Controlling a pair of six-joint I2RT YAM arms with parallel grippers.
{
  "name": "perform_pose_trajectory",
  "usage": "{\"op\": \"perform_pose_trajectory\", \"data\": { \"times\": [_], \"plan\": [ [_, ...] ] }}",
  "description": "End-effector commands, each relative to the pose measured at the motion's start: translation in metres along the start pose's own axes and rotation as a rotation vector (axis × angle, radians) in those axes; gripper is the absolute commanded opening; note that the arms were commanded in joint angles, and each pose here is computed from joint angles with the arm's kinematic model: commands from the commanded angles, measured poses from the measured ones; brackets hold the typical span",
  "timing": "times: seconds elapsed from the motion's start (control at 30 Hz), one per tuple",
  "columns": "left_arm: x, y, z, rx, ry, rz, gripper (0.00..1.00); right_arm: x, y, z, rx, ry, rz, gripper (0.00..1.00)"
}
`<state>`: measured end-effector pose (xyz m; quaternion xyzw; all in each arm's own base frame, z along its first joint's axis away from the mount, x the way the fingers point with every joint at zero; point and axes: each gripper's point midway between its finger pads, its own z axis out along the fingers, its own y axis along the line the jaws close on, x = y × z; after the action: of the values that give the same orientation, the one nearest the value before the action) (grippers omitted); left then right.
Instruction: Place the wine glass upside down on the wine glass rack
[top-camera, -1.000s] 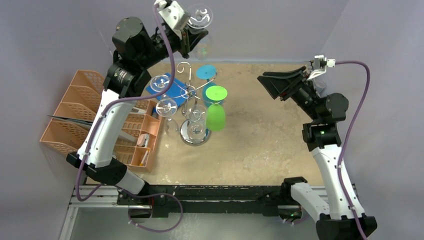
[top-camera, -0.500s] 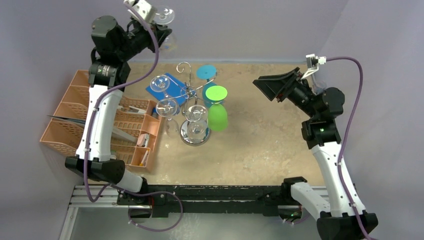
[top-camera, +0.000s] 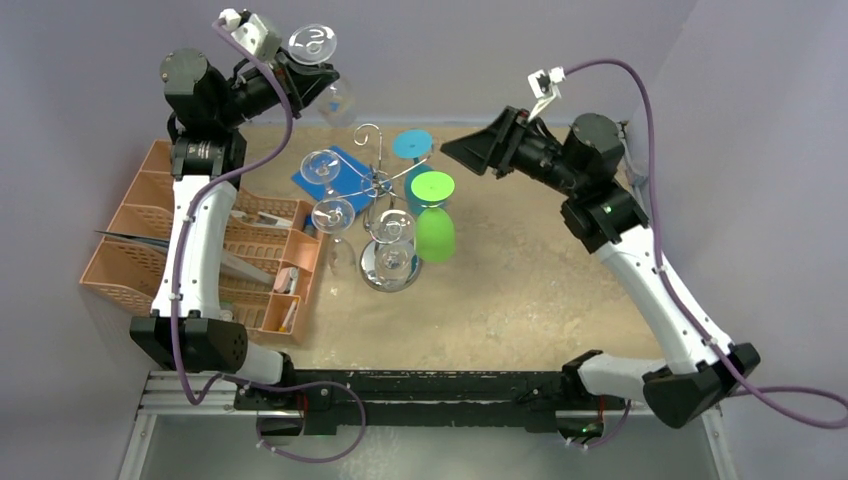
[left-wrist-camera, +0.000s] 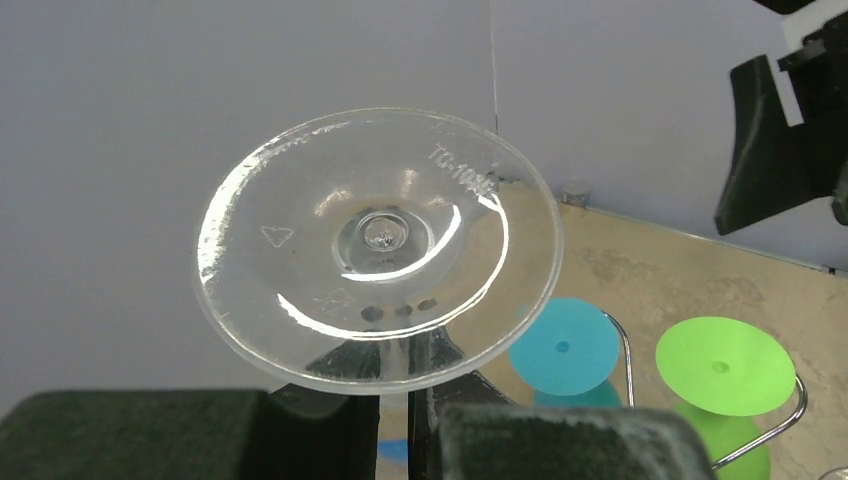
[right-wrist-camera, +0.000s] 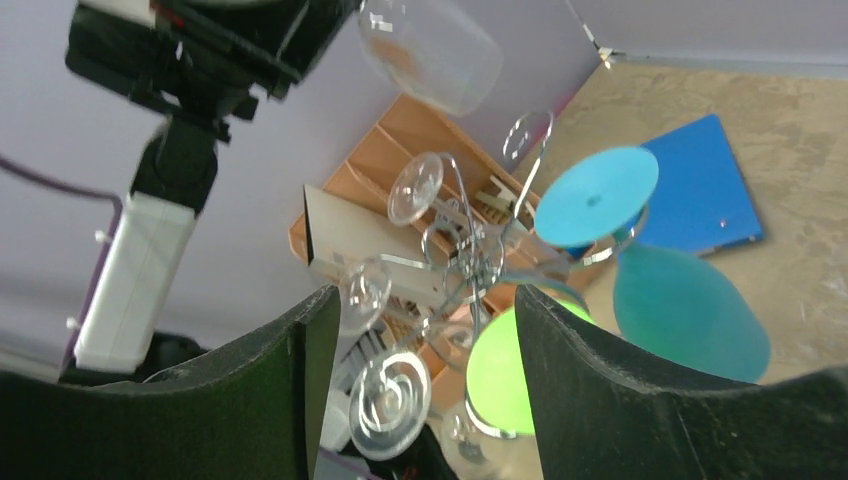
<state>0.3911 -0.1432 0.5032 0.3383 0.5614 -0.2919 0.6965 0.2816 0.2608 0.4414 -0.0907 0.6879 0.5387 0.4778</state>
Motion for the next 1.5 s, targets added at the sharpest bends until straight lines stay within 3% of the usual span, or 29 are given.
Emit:
{"op": "perform_pose_trajectory", "data": {
  "times": [0.0, 0.33, 0.57, 1.13, 1.27, 1.4, 1.47],
  "plan": [
    [-0.036, -0.024, -0.008, 0.084, -0.111, 0.136, 0.0, -0.034, 0.029, 0.023, -0.032, -0.101, 0.004, 0.67],
    [-0.015, -0.017, -0.016, 0.017, -0.093, 0.24, 0.0, -0.045, 0.09, 0.095, -0.155, -0.126, 0.115, 0.66],
    [-0.002, -0.014, -0.018, 0.009, -0.054, 0.283, 0.0, -0.025, 0.125, 0.132, -0.209, -0.087, 0.136, 0.65],
    [-0.002, -0.02, -0.025, 0.003, -0.072, 0.388, 0.0, -0.047, 0.103, 0.172, -0.066, -0.247, 0.204, 0.53],
    [0.002, -0.019, -0.024, 0.008, -0.07, 0.4, 0.0, -0.04, 0.101, 0.181, -0.057, -0.205, 0.208, 0.45],
    [0.003, -0.016, -0.024, -0.003, -0.062, 0.427, 0.0, -0.028, 0.1, 0.183, -0.046, -0.141, 0.215, 0.25],
    [0.002, -0.017, -0.024, 0.004, -0.063, 0.429, 0.0, -0.033, 0.1, 0.179, -0.045, -0.172, 0.2, 0.18]
  ]
}}
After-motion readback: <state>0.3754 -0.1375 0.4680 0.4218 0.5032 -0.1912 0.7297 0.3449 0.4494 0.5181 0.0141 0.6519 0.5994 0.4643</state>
